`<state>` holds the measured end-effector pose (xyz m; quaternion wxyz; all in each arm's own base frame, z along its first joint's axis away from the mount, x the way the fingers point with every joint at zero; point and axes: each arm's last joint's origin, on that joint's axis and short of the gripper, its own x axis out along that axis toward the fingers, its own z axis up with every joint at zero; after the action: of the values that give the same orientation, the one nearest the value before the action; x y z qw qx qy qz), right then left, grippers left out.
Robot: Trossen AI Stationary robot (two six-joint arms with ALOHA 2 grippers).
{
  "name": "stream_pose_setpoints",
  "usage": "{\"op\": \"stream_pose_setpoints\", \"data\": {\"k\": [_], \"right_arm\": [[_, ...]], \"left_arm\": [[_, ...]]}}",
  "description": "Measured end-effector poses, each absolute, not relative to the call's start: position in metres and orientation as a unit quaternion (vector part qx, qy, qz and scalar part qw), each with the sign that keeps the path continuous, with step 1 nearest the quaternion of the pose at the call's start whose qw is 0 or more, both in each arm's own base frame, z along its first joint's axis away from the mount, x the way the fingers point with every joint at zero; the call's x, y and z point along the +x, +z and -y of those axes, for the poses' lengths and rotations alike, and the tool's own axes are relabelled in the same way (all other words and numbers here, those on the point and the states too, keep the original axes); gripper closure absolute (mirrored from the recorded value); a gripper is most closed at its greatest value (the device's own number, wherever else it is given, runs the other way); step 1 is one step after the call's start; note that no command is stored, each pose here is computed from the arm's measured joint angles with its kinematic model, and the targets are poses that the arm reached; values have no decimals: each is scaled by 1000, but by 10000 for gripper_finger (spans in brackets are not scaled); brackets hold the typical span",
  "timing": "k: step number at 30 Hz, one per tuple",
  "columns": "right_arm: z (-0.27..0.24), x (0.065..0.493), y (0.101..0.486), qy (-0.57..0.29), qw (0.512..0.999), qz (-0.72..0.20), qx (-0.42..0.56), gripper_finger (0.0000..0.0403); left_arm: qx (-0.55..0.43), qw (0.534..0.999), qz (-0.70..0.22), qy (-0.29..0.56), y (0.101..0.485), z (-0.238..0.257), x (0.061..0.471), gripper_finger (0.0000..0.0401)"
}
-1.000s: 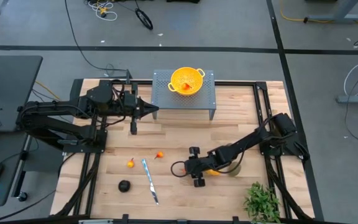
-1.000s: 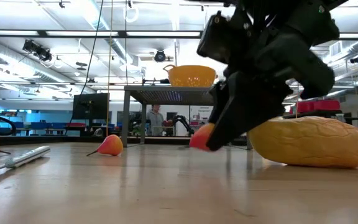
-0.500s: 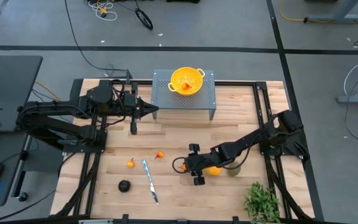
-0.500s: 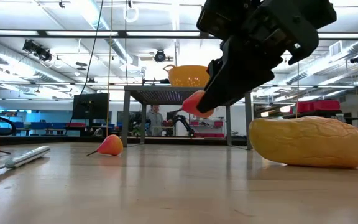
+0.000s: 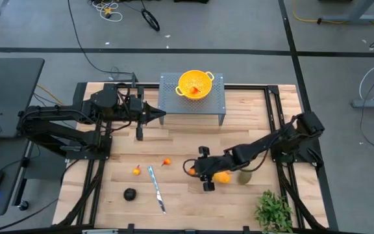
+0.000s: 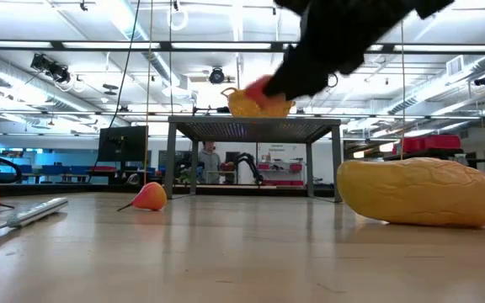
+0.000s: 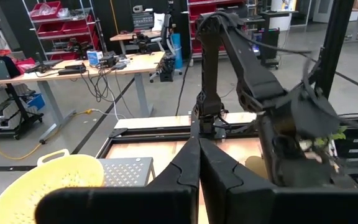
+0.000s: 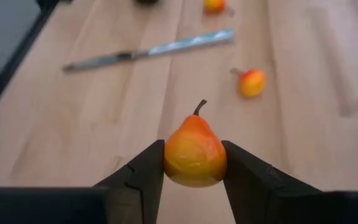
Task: Pick & Place Fruit
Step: Put the pear into the yellow colander bowl on the shelf
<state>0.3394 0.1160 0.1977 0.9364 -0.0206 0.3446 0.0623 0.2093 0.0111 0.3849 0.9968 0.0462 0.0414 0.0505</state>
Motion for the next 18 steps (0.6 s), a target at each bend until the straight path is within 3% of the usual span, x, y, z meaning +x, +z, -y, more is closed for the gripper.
{"op": "stream_pose_setpoints", "data": {"k": [8,18], "right_arm": [[-96,327,244,6,960,-281,-15,252],[-74,315,273,-16,970,-244,-12,252]], "left_arm": [[43,997,-41,51,385,-11,209,374],[43,997,-40,51,385,-11,209,395]]}}
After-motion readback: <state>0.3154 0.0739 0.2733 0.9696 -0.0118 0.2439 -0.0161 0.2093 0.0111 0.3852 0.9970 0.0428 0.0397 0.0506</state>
